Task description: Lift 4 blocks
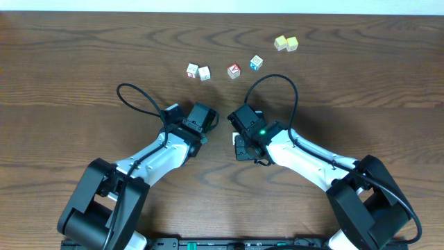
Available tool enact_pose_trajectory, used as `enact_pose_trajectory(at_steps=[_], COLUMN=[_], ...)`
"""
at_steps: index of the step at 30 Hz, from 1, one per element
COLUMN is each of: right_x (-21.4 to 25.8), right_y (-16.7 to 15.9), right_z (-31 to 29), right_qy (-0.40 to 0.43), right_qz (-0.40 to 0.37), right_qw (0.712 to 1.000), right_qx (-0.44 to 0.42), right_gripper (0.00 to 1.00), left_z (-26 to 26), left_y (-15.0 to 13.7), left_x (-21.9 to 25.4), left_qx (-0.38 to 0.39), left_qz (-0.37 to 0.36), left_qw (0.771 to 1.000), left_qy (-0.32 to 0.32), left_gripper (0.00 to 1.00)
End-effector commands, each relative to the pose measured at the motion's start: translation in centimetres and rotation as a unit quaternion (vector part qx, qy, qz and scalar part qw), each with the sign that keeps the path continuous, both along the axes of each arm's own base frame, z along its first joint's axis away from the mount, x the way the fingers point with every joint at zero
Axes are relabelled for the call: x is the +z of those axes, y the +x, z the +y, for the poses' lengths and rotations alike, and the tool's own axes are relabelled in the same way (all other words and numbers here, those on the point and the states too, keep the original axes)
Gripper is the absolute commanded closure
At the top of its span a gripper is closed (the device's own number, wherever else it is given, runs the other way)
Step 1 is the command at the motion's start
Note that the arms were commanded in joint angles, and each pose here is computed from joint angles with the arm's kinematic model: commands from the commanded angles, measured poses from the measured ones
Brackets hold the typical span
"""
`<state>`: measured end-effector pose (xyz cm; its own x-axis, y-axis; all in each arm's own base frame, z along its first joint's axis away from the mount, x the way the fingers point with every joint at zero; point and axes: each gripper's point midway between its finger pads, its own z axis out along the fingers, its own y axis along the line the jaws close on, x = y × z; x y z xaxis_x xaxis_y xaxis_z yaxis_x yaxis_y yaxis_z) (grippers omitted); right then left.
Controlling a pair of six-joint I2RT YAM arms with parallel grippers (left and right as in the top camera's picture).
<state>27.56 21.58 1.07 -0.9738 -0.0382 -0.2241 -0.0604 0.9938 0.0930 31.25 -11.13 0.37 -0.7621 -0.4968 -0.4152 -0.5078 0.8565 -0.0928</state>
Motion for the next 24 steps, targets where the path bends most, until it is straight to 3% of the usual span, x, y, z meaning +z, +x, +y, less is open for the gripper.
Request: enact_pose_trajectory(at_steps=[1,24], right_x=[-0.16,-0.03], right_y=[0.01,0.55], right_z=[-0.08,-0.06], right_qy=[-0.008,-0.009], right_qz=[-0.004,-0.017], right_qw=[1.0,1.0], right_qx=[-0.005,-0.007], right_gripper=[0.99,0.99], left_z=[0.56,0.56], left_y=[-0.07,-0.07], left_x=[0.25,0.27], left_qx=[0.008,0.008], left_qz=[-0.005,-0.006], left_qw=[1.0,1.0], left_qy=[0.007,0.007], left_gripper=[0.92,0.93])
